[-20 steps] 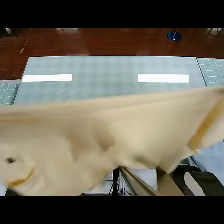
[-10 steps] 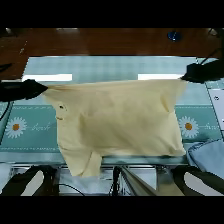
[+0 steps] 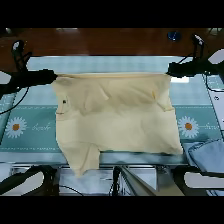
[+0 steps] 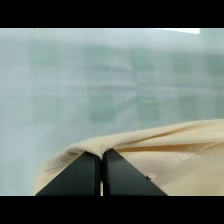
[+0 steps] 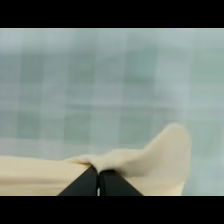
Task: Fold the shirts.
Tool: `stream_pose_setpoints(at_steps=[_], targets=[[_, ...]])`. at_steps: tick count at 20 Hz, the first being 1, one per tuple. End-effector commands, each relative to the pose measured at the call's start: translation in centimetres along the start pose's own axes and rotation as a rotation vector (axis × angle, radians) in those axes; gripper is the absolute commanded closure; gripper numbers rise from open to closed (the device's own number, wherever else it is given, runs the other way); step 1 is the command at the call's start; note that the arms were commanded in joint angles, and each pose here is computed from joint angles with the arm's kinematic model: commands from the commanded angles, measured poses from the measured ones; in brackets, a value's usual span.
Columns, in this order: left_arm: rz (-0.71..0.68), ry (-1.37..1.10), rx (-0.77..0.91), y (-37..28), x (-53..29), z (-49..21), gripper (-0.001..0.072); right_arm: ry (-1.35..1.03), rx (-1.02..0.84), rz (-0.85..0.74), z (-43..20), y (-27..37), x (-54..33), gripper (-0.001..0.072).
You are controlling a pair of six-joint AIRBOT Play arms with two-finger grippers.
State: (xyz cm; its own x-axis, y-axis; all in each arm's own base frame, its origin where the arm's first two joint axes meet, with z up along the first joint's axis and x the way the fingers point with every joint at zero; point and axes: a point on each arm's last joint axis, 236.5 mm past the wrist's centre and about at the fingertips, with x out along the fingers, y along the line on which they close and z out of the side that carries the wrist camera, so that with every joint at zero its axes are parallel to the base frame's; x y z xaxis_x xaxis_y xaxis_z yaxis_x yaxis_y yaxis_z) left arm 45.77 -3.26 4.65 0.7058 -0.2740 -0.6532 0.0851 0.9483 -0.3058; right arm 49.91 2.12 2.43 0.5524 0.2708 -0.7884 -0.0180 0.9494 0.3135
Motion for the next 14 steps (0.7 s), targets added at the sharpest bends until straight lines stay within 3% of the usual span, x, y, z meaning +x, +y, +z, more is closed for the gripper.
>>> stream_pose_setpoints(at_steps=[1,13,14], targets=[[0.096,-0.129,0.028,2.7,2.2,2.6,0.0689,-0.168,0.035,-0.031,3.7,-1.8,2.3,0.0687],[0.125,-0.117,0.049,2.5,7.5,0.5,0.0686,-0.214,0.009,-0.044,4.0,-0.9,6.5,0.068],[0.122,-0.109,0.05,2.3,7.7,0.2,0.0666,-0.192,0.015,-0.034,3.5,-0.7,6.6,0.0584]])
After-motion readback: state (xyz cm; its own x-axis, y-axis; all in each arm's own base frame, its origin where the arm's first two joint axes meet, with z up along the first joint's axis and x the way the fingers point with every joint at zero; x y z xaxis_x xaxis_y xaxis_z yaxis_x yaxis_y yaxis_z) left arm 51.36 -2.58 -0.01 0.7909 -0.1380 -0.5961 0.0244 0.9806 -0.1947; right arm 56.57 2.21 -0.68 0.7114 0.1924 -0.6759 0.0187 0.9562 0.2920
